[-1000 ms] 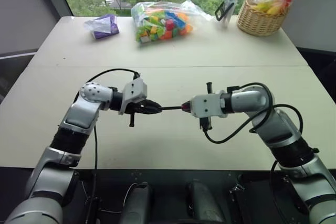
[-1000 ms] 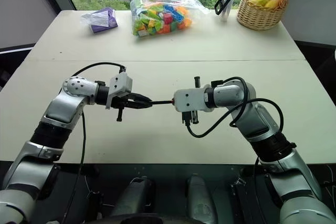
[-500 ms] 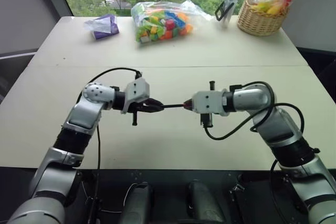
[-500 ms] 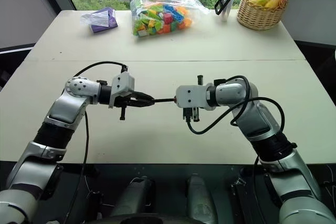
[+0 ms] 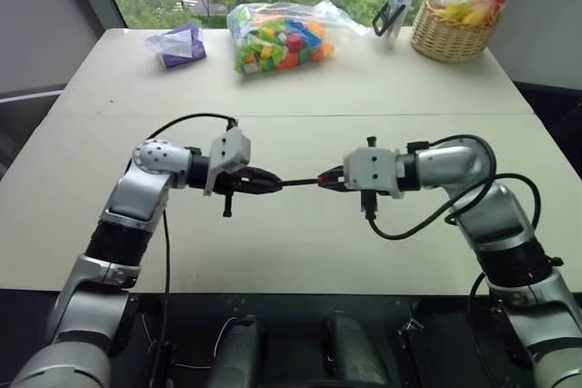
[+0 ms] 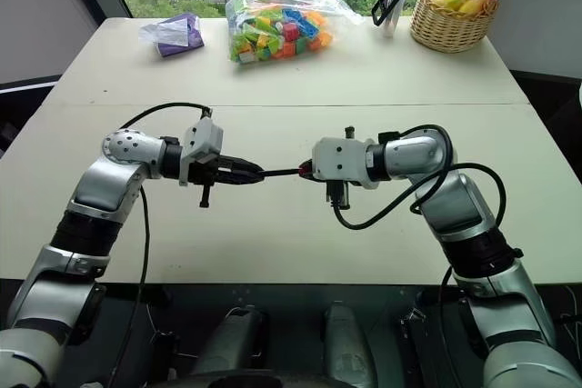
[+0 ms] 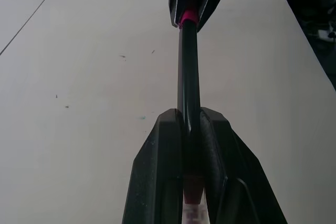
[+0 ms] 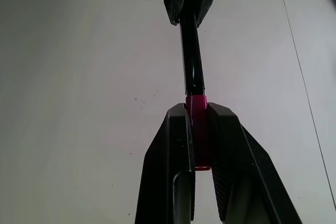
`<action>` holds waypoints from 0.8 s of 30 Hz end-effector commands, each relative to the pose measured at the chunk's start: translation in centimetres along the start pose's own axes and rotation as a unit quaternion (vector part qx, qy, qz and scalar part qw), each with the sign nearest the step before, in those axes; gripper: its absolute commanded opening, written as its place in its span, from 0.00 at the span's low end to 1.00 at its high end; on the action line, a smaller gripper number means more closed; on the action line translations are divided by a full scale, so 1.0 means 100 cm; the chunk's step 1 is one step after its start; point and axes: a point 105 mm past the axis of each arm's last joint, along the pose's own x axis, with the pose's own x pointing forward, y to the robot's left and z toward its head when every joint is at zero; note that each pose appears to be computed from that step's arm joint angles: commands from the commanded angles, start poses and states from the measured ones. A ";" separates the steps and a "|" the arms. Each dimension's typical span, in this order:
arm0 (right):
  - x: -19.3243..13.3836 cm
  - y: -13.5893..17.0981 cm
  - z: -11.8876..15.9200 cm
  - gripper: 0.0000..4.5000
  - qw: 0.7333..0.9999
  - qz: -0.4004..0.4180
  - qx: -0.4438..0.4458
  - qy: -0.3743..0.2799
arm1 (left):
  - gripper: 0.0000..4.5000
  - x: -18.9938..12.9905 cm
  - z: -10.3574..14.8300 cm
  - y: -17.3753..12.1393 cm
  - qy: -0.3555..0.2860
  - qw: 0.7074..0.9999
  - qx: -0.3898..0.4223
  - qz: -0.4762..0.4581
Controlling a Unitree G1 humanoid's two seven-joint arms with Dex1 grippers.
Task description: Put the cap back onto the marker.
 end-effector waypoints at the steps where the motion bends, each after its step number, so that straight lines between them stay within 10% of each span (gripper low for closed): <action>1: 0.011 0.022 0.040 0.01 0.993 0.065 -0.066 -0.069 | 0.00 0.005 0.027 0.004 -0.022 0.999 0.048 0.000; 19: 0.017 0.014 0.022 0.01 0.996 0.045 -0.070 -0.023 | 0.00 0.004 0.020 0.004 -0.011 0.999 0.043 0.023; 24: 0.009 0.008 0.009 0.53 0.998 0.031 -0.054 -0.002 | 0.00 0.000 0.014 0.002 -0.009 0.999 0.027 0.038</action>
